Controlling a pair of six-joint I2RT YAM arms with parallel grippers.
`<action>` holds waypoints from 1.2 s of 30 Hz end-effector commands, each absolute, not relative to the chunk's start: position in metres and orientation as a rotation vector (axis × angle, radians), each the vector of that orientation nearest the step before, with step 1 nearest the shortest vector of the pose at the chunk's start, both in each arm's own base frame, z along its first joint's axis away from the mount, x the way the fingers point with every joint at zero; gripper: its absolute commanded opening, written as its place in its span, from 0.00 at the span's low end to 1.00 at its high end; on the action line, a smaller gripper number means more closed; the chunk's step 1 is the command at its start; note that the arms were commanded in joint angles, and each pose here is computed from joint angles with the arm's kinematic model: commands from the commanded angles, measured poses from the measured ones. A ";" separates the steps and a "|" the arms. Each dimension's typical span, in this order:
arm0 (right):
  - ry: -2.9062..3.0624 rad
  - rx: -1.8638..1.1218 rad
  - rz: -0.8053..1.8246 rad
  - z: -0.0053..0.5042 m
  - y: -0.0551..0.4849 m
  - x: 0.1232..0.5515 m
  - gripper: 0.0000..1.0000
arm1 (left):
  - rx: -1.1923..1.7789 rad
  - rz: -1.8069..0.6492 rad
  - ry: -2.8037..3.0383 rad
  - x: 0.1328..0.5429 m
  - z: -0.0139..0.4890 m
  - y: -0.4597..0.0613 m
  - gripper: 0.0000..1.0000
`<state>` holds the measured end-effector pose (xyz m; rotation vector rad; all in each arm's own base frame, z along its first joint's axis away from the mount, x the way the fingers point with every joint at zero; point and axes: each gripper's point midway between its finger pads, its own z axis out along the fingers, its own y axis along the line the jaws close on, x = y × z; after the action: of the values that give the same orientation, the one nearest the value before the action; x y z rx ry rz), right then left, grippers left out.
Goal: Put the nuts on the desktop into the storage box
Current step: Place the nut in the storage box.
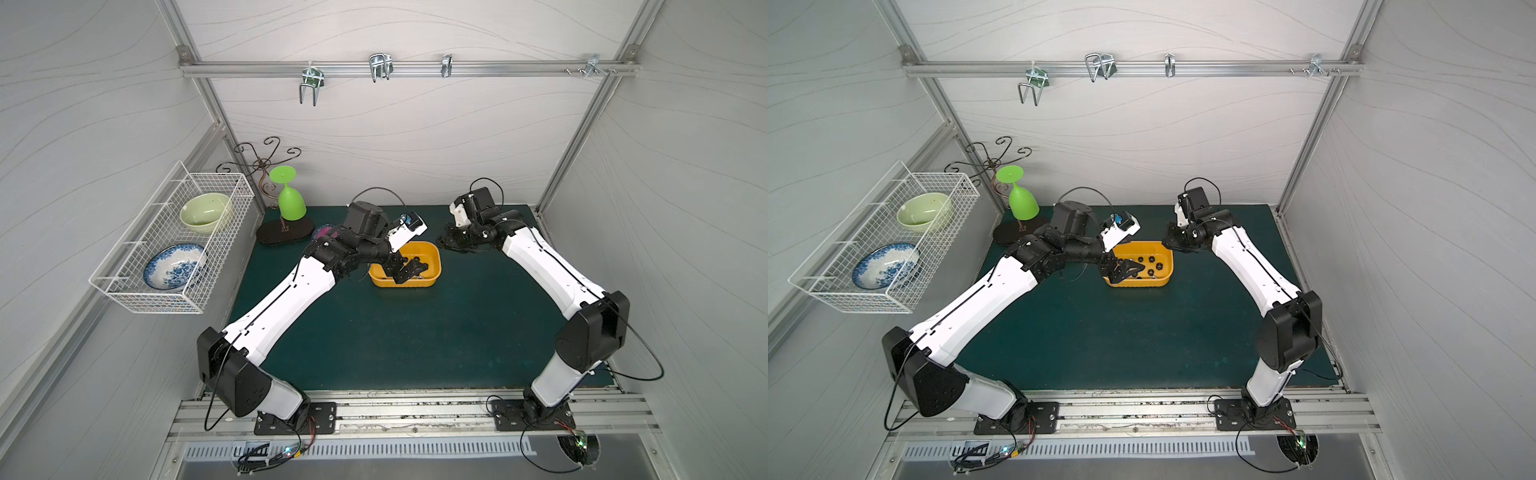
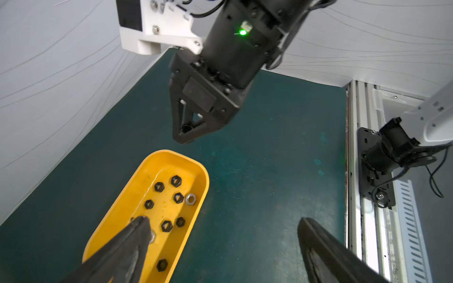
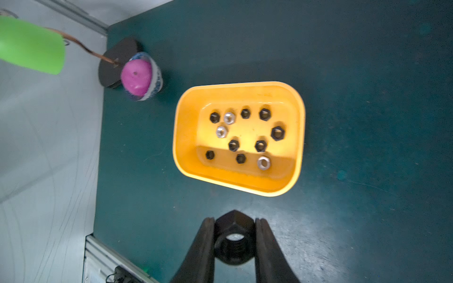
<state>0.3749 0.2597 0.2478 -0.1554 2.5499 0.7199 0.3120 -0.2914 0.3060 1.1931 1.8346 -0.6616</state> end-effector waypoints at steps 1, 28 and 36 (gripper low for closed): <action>2.506 -0.242 0.769 0.257 0.288 0.378 0.19 | 1.137 -0.656 1.765 0.320 0.327 -0.281 0.98; 2.595 -0.389 0.176 0.135 0.321 0.432 0.16 | 0.889 -0.611 1.889 0.370 0.270 -0.198 0.98; 2.617 -0.288 0.041 0.110 0.299 0.445 0.16 | 0.859 -0.690 1.896 0.381 0.250 -0.207 0.98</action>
<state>0.4389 0.3127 0.1143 -0.3420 2.6163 0.1169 0.3712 -0.1997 0.2421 0.8687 1.9625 -0.6523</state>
